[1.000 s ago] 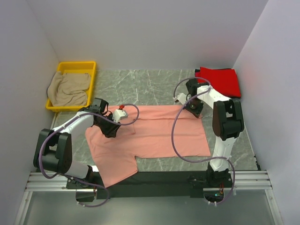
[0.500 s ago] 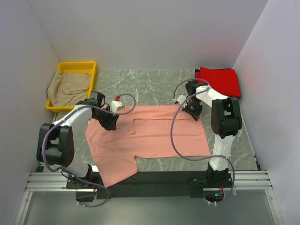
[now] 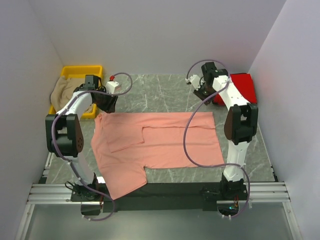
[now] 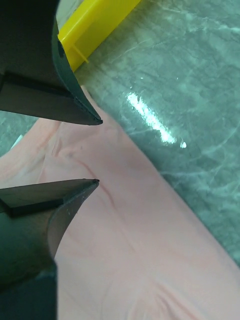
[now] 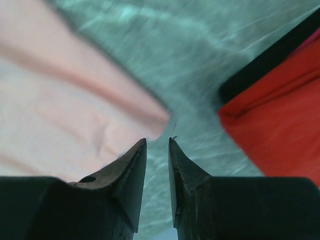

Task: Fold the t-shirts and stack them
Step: Fold the tshirt

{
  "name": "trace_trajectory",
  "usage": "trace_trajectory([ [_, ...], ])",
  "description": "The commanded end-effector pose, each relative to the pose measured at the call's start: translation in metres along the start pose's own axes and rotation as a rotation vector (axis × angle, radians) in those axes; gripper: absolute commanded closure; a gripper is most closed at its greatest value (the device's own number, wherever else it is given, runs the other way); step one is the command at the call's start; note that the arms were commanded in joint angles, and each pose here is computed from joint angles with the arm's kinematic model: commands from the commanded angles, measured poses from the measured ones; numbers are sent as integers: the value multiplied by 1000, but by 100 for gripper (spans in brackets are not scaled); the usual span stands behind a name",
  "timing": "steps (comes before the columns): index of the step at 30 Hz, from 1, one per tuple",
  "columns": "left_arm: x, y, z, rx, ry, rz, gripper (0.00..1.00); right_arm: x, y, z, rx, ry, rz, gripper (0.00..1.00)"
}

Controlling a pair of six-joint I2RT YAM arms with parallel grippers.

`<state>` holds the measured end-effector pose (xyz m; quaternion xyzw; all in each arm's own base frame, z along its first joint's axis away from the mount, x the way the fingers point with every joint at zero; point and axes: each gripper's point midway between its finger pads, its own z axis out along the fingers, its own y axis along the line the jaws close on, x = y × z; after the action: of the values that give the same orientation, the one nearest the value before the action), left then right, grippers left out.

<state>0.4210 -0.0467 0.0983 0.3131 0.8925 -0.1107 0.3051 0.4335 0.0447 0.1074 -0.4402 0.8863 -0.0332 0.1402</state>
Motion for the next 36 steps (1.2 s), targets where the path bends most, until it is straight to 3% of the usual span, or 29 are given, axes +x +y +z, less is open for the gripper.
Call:
trace_trajectory([
  [1,6,28,7,-68,39,4,47,-8,-11,27,6,20,56,69],
  [10,31,53,25,-109,123,0,43,6,3,60,-28,90,9,61],
  [16,53,52,35,-92,175,-1,45,30,12,75,-21,164,-27,62],
  [17,55,50,37,-86,179,2,46,31,12,76,-21,166,-29,64],
  [19,60,49,40,-76,189,0,52,31,10,80,-13,172,-20,85],
  [21,60,51,42,-77,187,-2,64,27,1,81,19,170,-12,100],
  [25,52,63,43,-111,166,-11,97,12,-23,78,127,128,40,100],
  [32,19,109,51,-230,92,-48,99,-14,-70,79,352,55,119,100],
  [36,10,125,65,-252,81,-61,99,-20,-85,92,399,63,145,100],
])
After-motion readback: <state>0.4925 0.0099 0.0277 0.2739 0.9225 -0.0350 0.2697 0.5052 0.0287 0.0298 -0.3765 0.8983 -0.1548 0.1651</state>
